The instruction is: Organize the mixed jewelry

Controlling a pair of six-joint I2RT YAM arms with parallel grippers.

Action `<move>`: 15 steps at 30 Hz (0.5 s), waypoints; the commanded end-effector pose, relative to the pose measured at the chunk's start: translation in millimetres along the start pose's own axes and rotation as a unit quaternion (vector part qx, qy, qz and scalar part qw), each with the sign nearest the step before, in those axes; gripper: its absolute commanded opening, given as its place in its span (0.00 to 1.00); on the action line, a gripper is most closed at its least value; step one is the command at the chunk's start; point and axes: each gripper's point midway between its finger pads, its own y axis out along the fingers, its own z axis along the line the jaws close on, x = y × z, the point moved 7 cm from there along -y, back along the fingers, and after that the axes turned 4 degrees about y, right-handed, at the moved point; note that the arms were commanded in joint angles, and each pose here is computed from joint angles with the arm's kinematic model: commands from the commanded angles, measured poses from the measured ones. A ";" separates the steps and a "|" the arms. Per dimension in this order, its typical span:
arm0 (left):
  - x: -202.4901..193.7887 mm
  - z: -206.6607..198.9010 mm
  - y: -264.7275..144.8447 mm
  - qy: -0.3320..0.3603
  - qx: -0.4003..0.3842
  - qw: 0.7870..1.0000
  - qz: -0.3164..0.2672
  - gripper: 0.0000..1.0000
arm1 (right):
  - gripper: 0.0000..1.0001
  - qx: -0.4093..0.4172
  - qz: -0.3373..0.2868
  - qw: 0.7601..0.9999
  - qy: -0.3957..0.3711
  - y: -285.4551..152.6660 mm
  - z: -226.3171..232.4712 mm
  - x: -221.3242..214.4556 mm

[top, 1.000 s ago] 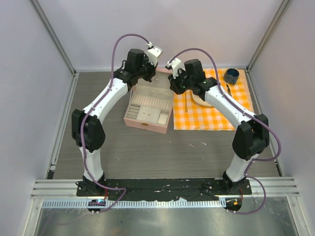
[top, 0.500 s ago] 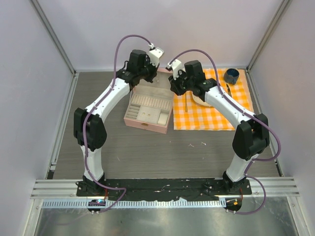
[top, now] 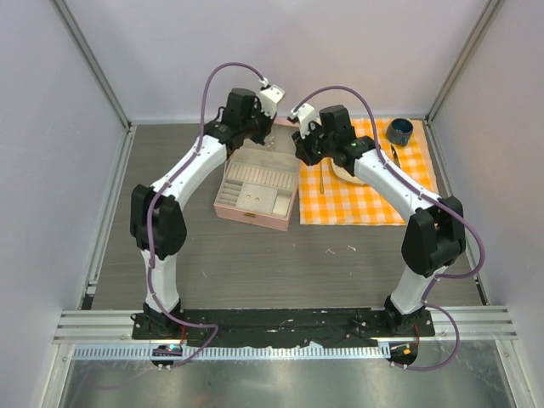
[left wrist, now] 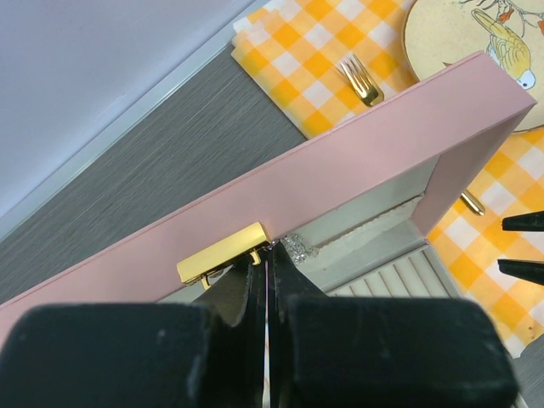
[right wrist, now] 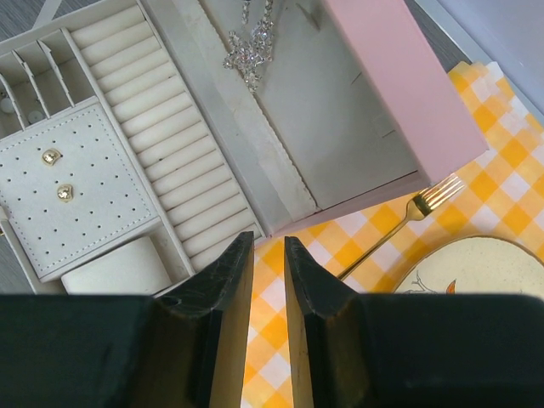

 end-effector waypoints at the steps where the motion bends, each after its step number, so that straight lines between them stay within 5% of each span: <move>1: 20.3 9.3 0.3 0.020 0.026 0.999 -0.034 0.00 | 0.27 -0.008 -0.047 0.999 -0.012 -18.0 -2.5 23.0; 15: 25.9 15.6 0.2 0.026 0.049 0.998 -0.035 0.01 | 0.27 -0.008 -0.051 0.999 -0.013 -20.4 -1.6 24.9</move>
